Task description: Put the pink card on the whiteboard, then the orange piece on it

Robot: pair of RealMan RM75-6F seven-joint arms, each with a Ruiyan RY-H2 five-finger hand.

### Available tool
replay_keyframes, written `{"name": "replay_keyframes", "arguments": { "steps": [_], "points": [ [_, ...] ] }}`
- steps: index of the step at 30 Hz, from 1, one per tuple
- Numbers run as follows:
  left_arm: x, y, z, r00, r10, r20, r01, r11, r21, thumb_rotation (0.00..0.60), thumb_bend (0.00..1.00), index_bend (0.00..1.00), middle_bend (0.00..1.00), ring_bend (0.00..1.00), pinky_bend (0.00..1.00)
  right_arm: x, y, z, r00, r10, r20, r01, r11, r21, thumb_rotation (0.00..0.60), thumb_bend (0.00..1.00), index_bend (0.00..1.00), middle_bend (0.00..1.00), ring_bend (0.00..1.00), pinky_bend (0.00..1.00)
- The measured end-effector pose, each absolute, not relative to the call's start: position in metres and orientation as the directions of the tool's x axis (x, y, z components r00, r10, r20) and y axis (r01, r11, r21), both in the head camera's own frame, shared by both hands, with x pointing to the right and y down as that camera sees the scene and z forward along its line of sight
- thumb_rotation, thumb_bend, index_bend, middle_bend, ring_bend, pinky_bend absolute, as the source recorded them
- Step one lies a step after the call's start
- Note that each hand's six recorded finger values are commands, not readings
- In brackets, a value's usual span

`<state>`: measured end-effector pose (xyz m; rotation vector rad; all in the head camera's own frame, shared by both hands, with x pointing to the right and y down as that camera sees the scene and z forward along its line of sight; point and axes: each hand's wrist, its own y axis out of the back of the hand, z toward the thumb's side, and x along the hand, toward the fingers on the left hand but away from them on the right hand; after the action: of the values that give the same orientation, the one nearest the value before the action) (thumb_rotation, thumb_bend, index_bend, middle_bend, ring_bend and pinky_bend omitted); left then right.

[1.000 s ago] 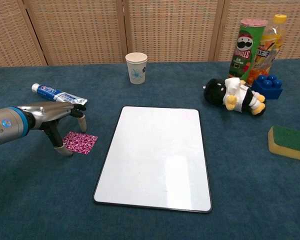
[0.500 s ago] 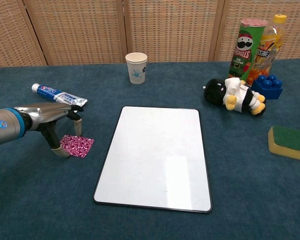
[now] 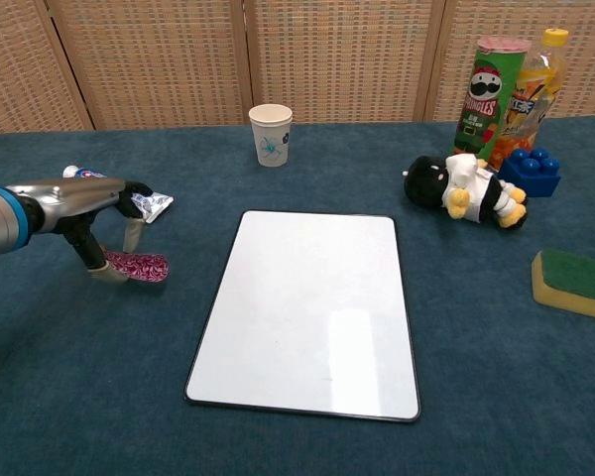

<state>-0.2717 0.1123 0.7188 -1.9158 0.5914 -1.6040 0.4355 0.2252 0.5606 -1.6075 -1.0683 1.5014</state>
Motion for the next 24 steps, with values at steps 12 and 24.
{"name": "replay_keyframes", "arguments": {
  "steps": [12, 24],
  "points": [
    [-0.244, 0.099, 0.691, 0.249, -0.68, 0.69, -0.002, -0.712, -0.702, 0.6, 0.2, 0.6, 0.0, 0.0, 0.0, 0.436, 0.225, 0.561, -0.004, 0.9, -0.435, 0.117, -0.432, -0.894, 0.6, 0.0, 0.0, 0.0, 0.0, 0.0],
    [-0.153, 0.086, 0.678, 0.384, -0.651, 0.654, -0.016, -0.713, -0.701, 0.6, 0.16, 0.42, 0.0, 0.0, 0.0, 0.437, 0.225, 0.561, -0.006, 0.899, -0.439, 0.123, -0.435, -0.892, 0.6, 0.0, 0.0, 0.0, 0.0, 0.0]
  ]
}}
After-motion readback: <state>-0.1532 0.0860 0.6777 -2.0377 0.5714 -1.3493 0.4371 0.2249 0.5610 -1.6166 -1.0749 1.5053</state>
